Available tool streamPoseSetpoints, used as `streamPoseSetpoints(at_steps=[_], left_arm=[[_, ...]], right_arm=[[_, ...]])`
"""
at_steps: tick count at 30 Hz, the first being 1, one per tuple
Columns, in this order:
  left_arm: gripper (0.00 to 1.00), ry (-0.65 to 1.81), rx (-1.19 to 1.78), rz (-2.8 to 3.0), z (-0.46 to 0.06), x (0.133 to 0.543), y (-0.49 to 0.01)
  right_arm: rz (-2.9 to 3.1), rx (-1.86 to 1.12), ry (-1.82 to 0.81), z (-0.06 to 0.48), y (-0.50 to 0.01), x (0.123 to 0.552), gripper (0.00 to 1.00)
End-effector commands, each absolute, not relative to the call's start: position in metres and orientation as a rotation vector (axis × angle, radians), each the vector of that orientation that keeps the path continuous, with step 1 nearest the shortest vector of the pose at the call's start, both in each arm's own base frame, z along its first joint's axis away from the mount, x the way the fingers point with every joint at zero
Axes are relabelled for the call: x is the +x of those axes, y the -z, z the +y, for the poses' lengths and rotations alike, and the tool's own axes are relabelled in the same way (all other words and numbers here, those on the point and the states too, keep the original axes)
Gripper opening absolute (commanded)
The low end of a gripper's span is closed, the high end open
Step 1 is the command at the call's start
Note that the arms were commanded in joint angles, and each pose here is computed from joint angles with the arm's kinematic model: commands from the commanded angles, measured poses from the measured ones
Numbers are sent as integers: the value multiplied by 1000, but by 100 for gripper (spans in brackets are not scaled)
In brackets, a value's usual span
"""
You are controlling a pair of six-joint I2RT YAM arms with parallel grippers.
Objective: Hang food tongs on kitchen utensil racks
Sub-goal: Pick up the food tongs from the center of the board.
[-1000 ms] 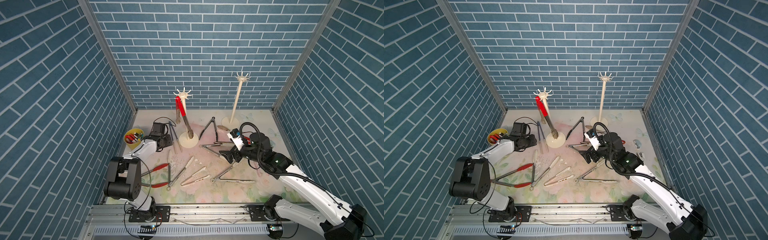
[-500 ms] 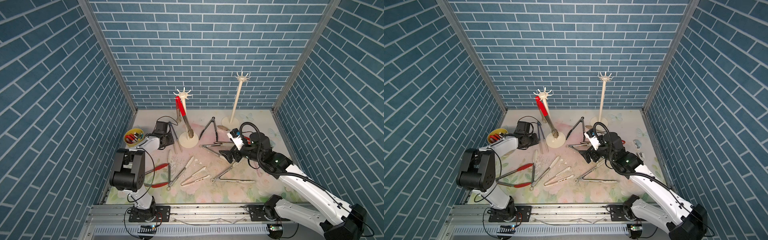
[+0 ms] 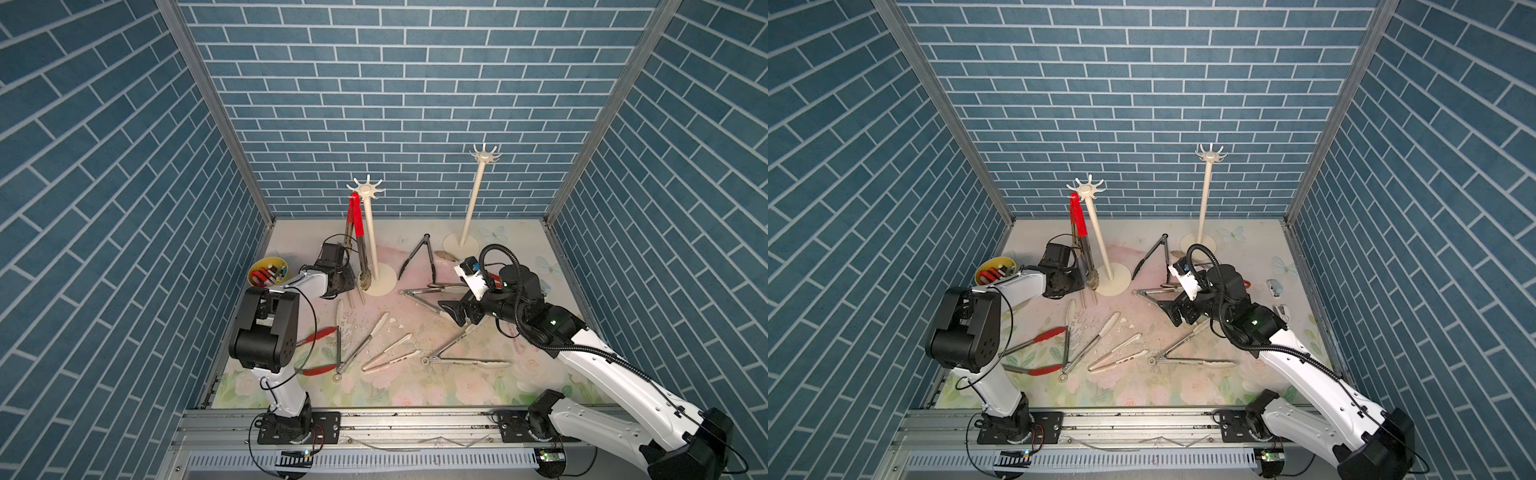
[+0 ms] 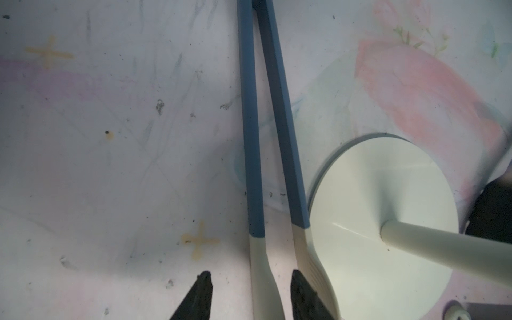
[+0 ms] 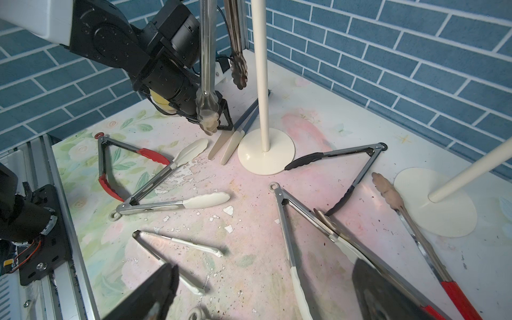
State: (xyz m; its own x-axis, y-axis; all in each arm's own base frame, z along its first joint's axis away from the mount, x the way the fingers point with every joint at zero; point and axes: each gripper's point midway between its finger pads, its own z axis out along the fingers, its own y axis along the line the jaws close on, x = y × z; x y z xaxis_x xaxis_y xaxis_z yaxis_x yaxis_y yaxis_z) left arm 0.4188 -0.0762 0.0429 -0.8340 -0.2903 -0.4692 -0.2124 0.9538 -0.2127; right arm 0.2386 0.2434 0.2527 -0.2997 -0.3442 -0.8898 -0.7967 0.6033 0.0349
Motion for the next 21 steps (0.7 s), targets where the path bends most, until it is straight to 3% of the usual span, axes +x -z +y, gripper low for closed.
streamPoseSetpoints(at_steps=[1,7,21], left_arm=[[46,175,-346,2614,-79,422,-34],[42,128,-339,2661,-75,417,-20],[17,41,-310,2640,-59,415,-41]], right_arm=[[1847,-922,-612,245,-261,239,99],[1848,-920,-609,245,-261,239,99],[1853,-918,-605,244,-260,241,99]])
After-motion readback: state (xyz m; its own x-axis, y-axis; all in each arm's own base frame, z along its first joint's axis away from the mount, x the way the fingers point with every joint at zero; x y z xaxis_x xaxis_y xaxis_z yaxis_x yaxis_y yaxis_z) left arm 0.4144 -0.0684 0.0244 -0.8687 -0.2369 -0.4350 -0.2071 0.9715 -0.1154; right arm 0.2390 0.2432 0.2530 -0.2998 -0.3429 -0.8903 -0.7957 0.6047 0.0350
